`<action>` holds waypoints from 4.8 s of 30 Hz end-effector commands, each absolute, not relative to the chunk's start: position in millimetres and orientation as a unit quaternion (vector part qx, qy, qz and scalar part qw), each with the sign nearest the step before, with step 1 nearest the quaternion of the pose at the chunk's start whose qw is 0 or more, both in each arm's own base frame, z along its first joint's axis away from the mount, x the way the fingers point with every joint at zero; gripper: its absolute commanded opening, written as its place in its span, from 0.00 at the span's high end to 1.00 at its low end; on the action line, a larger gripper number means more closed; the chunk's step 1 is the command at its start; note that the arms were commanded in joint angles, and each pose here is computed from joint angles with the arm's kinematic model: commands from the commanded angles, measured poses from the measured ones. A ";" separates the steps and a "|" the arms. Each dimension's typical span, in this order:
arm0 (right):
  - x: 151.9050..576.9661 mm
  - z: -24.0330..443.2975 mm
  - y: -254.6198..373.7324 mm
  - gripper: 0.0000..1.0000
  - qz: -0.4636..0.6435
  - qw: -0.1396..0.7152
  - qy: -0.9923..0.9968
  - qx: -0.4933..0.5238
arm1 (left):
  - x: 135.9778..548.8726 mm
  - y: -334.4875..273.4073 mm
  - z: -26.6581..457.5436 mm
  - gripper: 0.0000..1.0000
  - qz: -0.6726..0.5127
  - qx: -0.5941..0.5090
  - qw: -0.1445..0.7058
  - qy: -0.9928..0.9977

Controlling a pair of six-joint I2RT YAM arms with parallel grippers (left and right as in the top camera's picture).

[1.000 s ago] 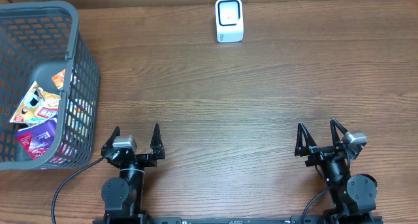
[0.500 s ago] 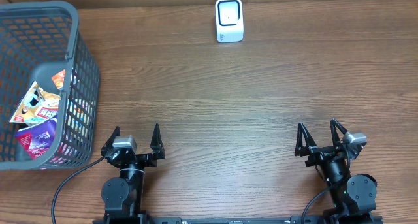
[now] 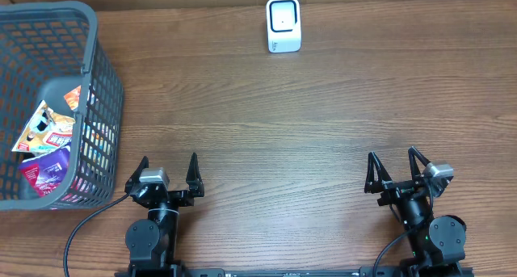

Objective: Scan the item barcode
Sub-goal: 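Move the left gripper toward the grey basket, then reach into the basket and grasp the purple-red box with the left gripper, then lift the purple-red box out and place it on the table center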

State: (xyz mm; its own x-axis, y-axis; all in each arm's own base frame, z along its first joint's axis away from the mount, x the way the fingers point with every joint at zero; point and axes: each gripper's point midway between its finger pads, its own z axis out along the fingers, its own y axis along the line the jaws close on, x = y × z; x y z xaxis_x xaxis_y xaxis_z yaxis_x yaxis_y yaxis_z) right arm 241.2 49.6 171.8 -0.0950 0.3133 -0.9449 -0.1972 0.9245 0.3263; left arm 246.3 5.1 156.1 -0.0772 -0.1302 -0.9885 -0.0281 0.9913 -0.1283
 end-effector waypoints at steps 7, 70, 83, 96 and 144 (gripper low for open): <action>241.6 170.0 49.0 0.00 0.189 0.673 0.714 0.042 | 218.4 -78.3 235.9 0.00 -0.303 0.067 0.726 0.614; 241.6 170.0 49.0 0.00 0.189 0.673 0.714 0.042 | 266.3 262.3 340.9 0.00 0.121 -0.525 0.319 0.780; 241.6 170.0 49.0 0.00 0.189 0.673 0.714 0.042 | 288.8 281.2 270.5 0.00 0.109 -0.534 0.220 0.809; 241.6 170.0 49.0 0.00 0.189 0.673 0.714 0.042 | 292.1 258.6 163.0 0.00 0.035 -0.532 0.024 0.846; 241.6 170.0 49.0 0.00 0.189 0.673 0.714 0.042 | 300.3 262.9 219.6 0.96 0.039 -0.518 0.057 0.853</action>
